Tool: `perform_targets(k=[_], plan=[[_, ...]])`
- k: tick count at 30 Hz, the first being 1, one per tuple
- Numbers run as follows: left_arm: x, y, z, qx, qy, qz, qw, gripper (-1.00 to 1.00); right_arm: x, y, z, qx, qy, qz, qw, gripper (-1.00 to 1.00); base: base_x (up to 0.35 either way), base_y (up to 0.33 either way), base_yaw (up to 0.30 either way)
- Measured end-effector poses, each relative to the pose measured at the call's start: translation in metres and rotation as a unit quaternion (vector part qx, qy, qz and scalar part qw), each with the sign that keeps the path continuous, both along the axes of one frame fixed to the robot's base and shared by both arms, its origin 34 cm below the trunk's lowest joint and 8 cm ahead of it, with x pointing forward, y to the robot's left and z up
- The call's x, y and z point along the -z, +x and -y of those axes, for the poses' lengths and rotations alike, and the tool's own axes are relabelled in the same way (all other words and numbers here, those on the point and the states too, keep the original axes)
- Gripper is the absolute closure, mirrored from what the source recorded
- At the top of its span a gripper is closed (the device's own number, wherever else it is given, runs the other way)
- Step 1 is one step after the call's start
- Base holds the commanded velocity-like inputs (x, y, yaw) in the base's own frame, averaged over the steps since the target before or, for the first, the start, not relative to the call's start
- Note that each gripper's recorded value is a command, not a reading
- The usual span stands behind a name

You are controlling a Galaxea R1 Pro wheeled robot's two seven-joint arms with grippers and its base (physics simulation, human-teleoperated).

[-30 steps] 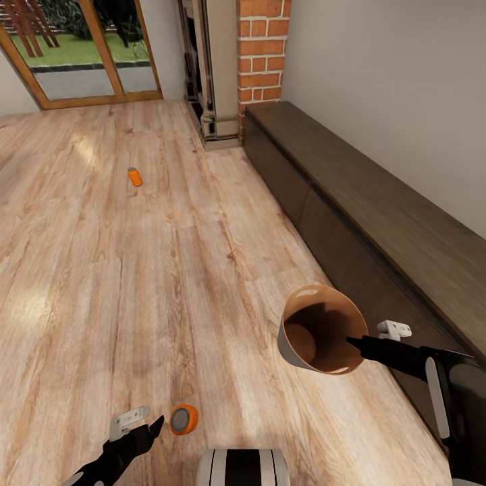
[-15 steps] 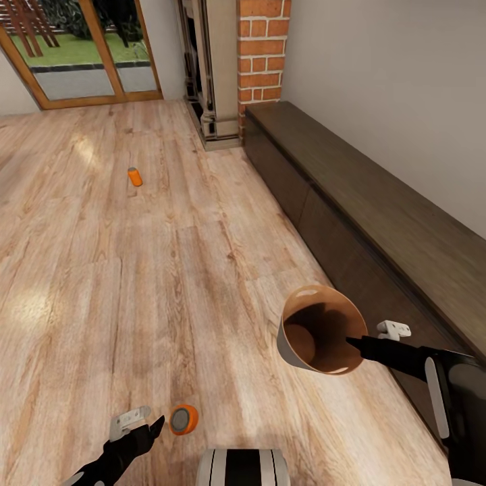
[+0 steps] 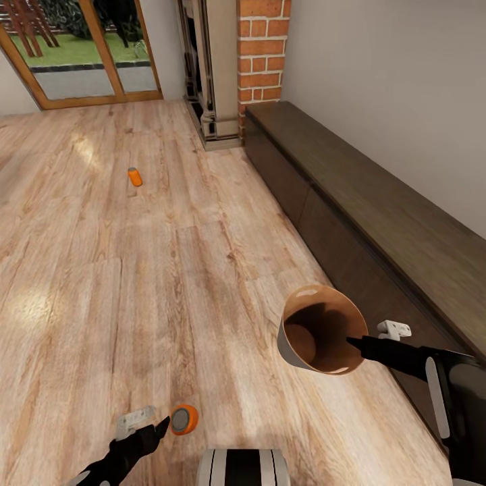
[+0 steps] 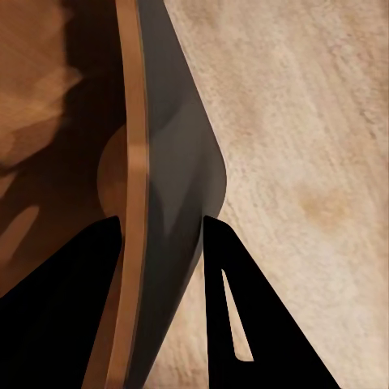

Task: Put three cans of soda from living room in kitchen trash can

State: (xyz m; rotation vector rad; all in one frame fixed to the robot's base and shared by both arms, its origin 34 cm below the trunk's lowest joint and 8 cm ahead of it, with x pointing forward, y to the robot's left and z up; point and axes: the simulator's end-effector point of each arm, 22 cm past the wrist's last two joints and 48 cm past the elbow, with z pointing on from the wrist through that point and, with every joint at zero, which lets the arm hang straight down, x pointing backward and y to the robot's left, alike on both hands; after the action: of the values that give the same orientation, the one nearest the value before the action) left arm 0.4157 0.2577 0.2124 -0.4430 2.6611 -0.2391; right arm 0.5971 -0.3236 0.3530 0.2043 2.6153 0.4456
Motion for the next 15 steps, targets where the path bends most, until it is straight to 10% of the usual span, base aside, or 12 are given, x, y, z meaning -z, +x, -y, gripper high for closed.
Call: perform_targets(k=[8,15], plan=[[-0.004,-0.009,0.072,0.049,-0.041,-0.035,0.9973,-1.0,0.0,0.0,0.003,0.001,-0.003,0.0,1.0,1.0,0.0,0.0,0.0],[-0.011,-0.004,0.094,0.092,-0.016,-0.033,0.9951,-1.0,-0.001,0.0,0.003,-0.001,-0.002,0.0,1.0,1.0,0.0,0.0,0.0]])
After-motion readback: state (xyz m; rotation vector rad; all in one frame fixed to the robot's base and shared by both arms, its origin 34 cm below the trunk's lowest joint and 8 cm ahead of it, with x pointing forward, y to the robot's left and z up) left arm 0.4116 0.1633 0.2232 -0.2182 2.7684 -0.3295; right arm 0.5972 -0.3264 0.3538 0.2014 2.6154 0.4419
